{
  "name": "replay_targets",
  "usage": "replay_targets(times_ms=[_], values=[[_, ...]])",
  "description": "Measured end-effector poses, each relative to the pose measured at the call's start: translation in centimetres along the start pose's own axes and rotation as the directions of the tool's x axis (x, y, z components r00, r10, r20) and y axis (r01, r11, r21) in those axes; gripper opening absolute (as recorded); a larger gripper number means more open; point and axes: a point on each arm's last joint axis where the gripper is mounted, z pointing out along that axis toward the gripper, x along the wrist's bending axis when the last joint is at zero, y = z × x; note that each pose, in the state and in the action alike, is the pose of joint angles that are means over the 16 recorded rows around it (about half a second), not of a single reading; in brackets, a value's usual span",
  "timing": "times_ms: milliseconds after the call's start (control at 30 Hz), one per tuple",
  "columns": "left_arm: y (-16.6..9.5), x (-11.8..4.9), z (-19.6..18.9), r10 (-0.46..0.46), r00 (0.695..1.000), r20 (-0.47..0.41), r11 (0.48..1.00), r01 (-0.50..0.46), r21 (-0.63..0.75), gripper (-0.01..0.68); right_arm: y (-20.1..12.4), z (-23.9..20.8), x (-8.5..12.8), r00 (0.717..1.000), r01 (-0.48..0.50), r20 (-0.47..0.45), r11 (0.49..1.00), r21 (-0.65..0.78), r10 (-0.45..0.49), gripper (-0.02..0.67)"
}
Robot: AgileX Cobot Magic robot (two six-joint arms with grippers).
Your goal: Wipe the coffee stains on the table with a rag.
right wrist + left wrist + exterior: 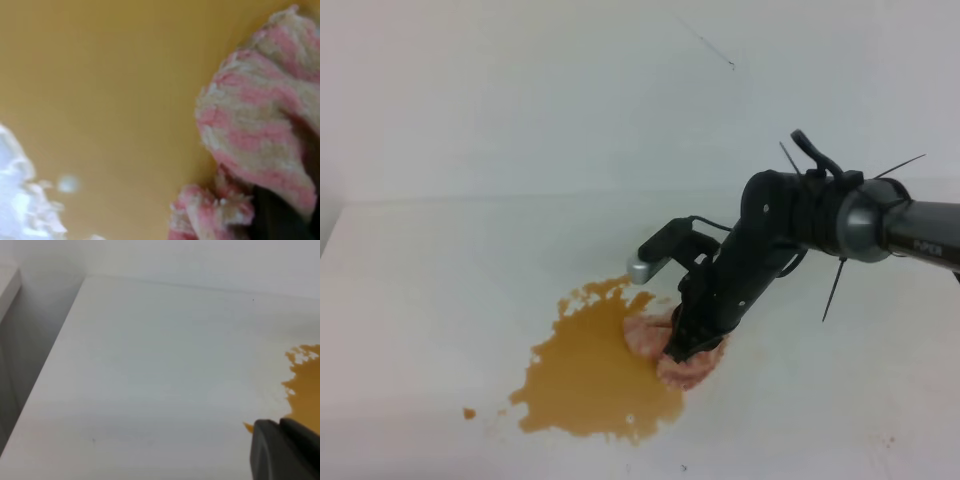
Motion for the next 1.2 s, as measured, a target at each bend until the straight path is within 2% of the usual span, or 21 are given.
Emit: replay_targets(times_ms=[333, 600, 933, 1200], values=[[0.1, 0.0, 0.0, 0.000, 1.000, 0.000, 1.000, 0.000, 0.001, -0.002, 1.4, 1.3, 4.2, 0.995, 0.077, -0.059, 0.997, 0.006, -0.077, 0.032], [0.1, 0.0, 0.0, 0.000, 1.000, 0.000, 1.000, 0.000, 0.001, -0.001, 2.2, 0.8, 5.4, 0.993, 0.102, -0.062, 0.995, -0.009, -0.102, 0.031], [0.1, 0.0, 0.0, 0.000, 1.000, 0.000, 1.000, 0.000, 0.001, -0.002, 3.6, -5.6, 5.4, 0.992, 0.112, 0.067, 0.988, -0.110, -0.105, 0.030], [0.0, 0.0, 0.0, 0.000, 1.000, 0.000, 1.000, 0.000, 0.000, -0.001, 1.3, -10.1, 5.4, 0.986, 0.063, 0.163, 0.979, -0.193, -0.031, 0.030]])
